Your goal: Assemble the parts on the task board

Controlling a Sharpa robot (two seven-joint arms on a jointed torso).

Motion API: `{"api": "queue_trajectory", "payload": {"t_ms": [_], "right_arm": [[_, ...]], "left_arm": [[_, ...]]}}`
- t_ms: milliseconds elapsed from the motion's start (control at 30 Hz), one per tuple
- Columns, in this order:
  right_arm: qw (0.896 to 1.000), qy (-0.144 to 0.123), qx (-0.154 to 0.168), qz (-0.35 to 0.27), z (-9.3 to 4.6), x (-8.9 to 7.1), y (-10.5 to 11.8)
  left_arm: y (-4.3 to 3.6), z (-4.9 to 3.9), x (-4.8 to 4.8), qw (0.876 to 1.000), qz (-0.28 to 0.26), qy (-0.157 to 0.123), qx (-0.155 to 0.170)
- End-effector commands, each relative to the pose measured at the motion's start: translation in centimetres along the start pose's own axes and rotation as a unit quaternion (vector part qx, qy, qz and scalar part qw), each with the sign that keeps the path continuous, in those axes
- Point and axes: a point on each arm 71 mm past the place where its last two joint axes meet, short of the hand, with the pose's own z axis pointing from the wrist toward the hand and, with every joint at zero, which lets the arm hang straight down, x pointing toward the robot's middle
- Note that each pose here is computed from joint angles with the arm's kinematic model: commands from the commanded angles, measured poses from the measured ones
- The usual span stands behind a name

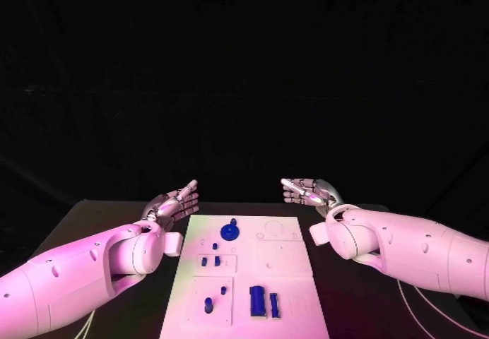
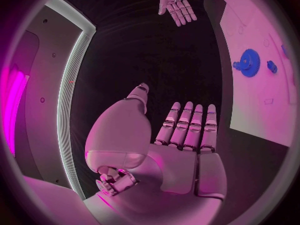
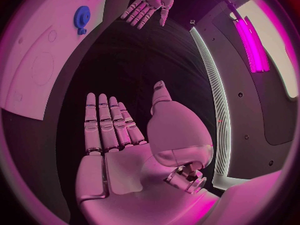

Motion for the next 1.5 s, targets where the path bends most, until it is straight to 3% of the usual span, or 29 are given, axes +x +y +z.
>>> {"api": "queue_trajectory", "payload": {"t_ms": [33,267,500,1500], "right_arm": [[0.999,-0.024,-0.013,0.018,-0.7,1.2,0.3],[0.996,-0.052,-0.024,0.072,-3.3,4.7,1.5],[0.993,-0.065,-0.025,0.093,-4.6,6.1,2.2],[0.993,-0.066,-0.025,0.094,-4.7,6.1,2.3]], "left_arm": [[-0.26,-0.65,0.52,0.999,0.017,-0.022,0.027],[-0.12,-3.3,2.07,0.995,0.041,-0.057,0.067],[-0.24,-4.9,2.92,0.991,0.056,-0.076,0.091],[-0.26,-5.06,3.0,0.991,0.057,-0.078,0.093]]}}
